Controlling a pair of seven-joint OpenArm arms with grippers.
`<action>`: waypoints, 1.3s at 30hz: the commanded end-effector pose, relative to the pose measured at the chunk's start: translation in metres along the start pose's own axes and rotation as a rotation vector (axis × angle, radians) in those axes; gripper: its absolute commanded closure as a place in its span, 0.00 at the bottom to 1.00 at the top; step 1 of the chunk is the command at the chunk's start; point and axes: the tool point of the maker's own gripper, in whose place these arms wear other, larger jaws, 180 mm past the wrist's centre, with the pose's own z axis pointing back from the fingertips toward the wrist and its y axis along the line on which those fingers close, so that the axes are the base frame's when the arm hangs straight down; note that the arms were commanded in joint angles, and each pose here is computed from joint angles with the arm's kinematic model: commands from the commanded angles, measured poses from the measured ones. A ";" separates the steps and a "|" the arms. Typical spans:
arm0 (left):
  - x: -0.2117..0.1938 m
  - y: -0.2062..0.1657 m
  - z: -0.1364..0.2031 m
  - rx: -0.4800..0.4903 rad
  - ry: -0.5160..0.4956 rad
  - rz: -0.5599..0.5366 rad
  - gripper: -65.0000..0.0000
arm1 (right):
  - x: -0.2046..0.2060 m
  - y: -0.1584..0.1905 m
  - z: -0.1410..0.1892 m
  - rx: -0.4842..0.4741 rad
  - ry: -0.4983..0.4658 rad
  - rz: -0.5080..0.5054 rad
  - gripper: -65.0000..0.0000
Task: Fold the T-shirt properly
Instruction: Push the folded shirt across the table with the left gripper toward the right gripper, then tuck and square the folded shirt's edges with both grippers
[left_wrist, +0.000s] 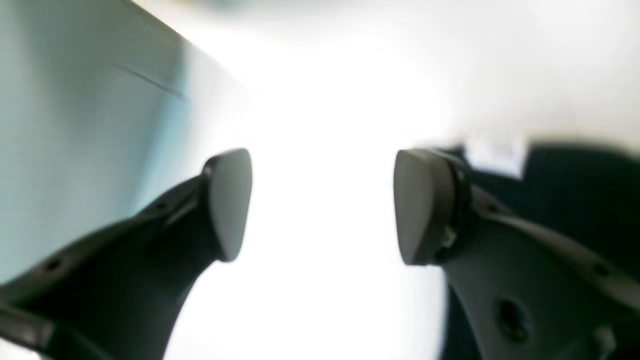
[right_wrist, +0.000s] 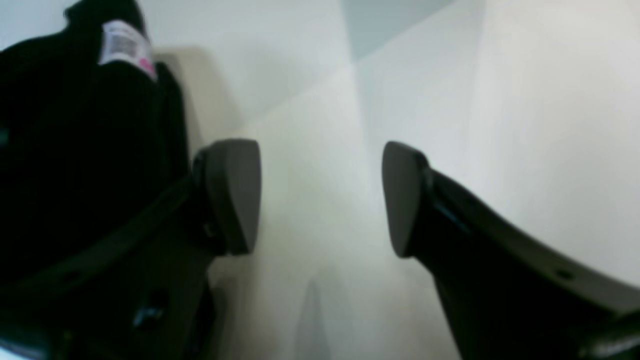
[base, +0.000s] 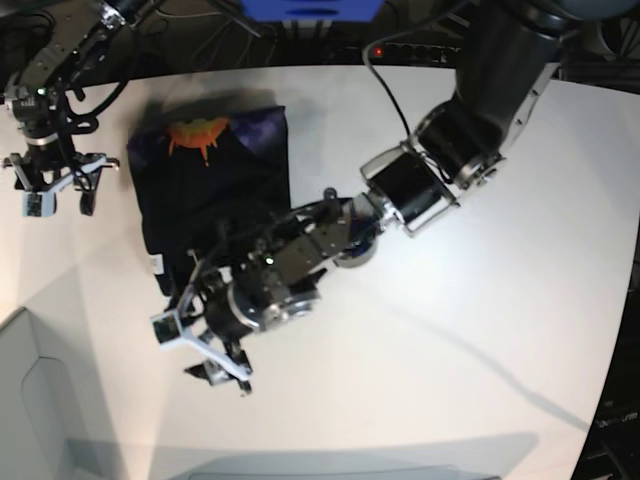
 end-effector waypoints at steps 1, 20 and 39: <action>0.007 0.022 0.011 0.053 -0.033 0.004 0.35 | 0.009 0.005 0.003 0.019 -0.044 0.008 0.40; -0.285 0.048 0.237 0.532 0.399 0.724 0.35 | -0.067 0.071 0.022 0.157 0.129 -0.072 0.41; -0.226 0.013 0.203 0.437 0.098 1.085 0.43 | -0.027 0.078 0.047 0.229 -0.040 -0.169 0.41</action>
